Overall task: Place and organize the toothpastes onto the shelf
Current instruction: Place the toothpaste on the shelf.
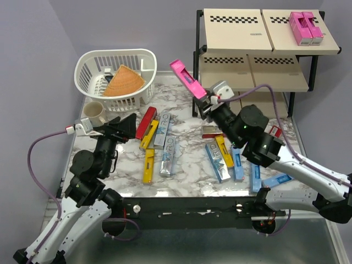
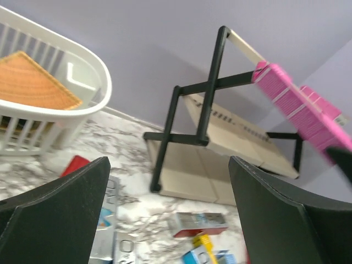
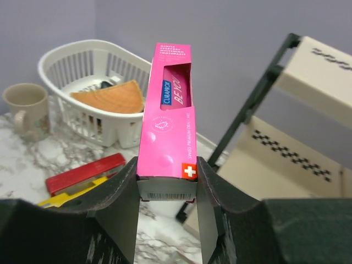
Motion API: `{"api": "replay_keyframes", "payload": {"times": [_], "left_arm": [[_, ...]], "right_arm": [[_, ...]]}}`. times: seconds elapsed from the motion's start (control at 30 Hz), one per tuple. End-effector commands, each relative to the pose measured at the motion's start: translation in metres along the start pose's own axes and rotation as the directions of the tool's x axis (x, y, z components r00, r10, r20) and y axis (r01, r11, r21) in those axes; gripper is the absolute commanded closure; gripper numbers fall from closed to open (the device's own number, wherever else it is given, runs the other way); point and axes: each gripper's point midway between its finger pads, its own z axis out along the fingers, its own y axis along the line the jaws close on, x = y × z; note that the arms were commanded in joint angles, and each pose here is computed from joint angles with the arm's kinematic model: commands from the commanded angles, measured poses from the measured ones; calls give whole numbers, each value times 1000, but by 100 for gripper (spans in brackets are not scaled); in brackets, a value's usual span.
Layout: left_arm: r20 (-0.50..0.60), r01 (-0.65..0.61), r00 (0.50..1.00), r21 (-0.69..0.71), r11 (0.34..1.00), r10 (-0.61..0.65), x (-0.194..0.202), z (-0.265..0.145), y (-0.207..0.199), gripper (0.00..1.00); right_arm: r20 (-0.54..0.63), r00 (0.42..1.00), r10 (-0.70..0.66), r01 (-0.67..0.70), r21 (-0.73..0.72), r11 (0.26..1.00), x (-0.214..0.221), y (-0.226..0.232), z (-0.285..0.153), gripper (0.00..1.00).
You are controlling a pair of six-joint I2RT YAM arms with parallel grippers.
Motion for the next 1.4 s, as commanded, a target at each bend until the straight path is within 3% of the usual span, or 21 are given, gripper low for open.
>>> {"api": "replay_keyframes", "payload": {"times": [0.0,0.3,0.57,0.9,1.37], "left_arm": [[-71,-305,951,-35,952,302,3,-20,27,1],[-66,-378,922,65,924,382,10,-44,29,1],[-70,-384,919,72,921,388,12,-49,33,1],[-118,-386,914,34,922,387,25,-43,48,1],[-163,-371,914,37,928,372,36,-29,58,1]], "right_arm": [[-93,996,-12,30,186,982,-24,-75,-7,80],[-145,989,1,58,404,913,-65,-182,-21,80],[-237,971,-4,127,505,853,-54,-260,-21,83],[-302,951,64,118,547,829,-6,-314,-7,82],[-323,941,99,115,582,805,22,-370,2,78]]}}
